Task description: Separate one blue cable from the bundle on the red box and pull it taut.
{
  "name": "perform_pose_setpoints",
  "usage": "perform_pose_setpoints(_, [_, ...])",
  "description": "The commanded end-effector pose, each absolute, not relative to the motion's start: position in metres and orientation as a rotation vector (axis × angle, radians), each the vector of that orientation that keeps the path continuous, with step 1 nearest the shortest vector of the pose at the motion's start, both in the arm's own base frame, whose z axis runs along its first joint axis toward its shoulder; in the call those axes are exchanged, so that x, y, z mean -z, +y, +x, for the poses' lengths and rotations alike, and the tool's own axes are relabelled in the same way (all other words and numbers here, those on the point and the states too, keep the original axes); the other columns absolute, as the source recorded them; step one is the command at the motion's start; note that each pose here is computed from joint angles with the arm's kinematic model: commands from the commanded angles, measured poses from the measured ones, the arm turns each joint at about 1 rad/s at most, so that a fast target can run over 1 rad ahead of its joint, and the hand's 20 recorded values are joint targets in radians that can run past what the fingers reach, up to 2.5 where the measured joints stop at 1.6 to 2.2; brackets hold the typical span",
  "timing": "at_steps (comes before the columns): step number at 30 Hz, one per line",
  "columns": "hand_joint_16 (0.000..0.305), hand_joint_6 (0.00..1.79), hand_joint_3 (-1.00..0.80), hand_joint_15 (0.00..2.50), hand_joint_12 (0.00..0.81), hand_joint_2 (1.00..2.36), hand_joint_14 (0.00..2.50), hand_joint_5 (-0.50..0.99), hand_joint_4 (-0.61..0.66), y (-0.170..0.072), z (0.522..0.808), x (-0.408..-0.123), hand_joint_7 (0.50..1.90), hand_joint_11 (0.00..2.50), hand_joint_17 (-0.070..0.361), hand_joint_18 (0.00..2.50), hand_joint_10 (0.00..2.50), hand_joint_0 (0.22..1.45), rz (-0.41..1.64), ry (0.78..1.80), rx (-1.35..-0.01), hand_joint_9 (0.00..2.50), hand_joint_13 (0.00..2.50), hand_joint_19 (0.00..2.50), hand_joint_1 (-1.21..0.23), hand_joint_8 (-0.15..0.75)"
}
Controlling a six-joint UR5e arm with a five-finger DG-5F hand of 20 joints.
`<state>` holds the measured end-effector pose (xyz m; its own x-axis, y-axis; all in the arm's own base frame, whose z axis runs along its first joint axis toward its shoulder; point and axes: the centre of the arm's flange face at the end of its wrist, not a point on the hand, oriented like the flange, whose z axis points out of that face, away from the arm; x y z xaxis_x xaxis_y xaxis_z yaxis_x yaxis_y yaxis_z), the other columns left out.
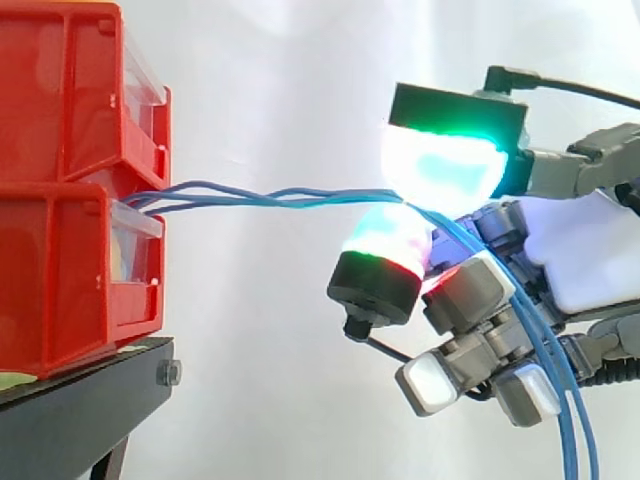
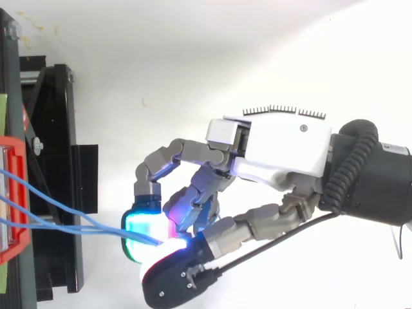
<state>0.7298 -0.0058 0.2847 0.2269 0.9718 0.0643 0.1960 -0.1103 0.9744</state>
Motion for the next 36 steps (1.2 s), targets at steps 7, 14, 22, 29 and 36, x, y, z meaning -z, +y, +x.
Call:
perform_pose_setpoints(7, [0.048, 0.88, -0.50, 0.62, 0.387, 1.00, 0.02, -0.18, 0.11, -0.0060, 0.7296, -0.2845, 1.06, 1.06, 0.109, 1.02, 0.02, 0.55, 1.525, 1.148, -0.999, 1.01, 0.93, 0.73, -0.81, 0.354])
perform_pose_setpoints(14, [0.054, 0.86, -0.50, 0.63, 0.422, 1.00, 0.01, -0.15, 0.16, -0.0057, 0.7299, -0.2852, 1.11, 1.03, 0.121, 1.08, 0.02, 0.50, 1.524, 1.148, -1.002, 1.08, 0.98, 0.77, -0.55, 0.387])
perform_pose_setpoints(22, [0.053, 0.86, -0.21, 0.63, 0.419, 1.02, 0.02, -0.16, 0.10, -0.0056, 0.7306, -0.2866, 1.14, 1.06, 0.119, 1.07, 0.02, 0.60, 1.522, 1.146, -1.004, 1.07, 0.97, 0.76, -0.76, 0.376])
perform_pose_setpoints(29, [0.047, 0.89, -0.22, 0.63, 0.379, 1.02, 0.02, -0.19, -0.06, -0.0056, 0.7313, -0.2885, 1.07, 1.07, 0.105, 1.01, 0.02, 0.69, 1.521, 1.142, -1.005, 0.99, 0.93, 0.72, -0.91, 0.333])
perform_pose_setpoints(36, [0.045, 0.89, -0.40, 0.61, 0.368, 1.01, 0.02, -0.19, -0.10, -0.0054, 0.7319, -0.2899, 1.13, 1.06, 0.100, 0.96, 0.02, 0.81, 1.520, 1.140, -1.008, 0.98, 0.90, 0.69, -0.97, 0.319])
